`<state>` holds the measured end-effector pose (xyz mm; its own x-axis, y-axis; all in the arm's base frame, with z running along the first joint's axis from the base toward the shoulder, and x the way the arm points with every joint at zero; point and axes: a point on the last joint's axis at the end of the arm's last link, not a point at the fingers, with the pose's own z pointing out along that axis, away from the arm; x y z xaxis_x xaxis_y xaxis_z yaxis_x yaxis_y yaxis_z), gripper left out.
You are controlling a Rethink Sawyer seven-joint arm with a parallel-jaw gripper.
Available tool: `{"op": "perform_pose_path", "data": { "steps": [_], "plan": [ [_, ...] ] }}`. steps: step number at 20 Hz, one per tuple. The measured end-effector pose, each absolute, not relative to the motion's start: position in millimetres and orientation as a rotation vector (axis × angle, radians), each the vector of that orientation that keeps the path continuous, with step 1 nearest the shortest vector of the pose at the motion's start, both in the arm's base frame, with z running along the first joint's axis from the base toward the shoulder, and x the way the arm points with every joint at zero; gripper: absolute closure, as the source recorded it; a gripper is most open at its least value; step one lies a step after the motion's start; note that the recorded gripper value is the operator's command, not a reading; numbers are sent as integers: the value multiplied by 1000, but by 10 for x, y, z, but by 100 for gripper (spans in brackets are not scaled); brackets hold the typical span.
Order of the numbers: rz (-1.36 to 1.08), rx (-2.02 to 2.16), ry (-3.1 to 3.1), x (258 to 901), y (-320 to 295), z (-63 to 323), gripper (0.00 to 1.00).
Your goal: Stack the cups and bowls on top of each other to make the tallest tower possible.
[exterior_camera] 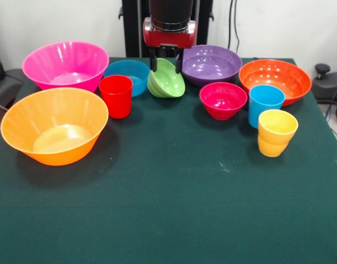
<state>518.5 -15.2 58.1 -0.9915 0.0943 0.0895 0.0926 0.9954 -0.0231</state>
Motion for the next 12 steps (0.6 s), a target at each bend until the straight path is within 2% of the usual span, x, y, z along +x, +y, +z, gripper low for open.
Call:
{"op": "perform_pose_path", "data": {
  "steps": [12],
  "plan": [
    [26,-176,-3065,5272,-131,695,0]
  ]
}}
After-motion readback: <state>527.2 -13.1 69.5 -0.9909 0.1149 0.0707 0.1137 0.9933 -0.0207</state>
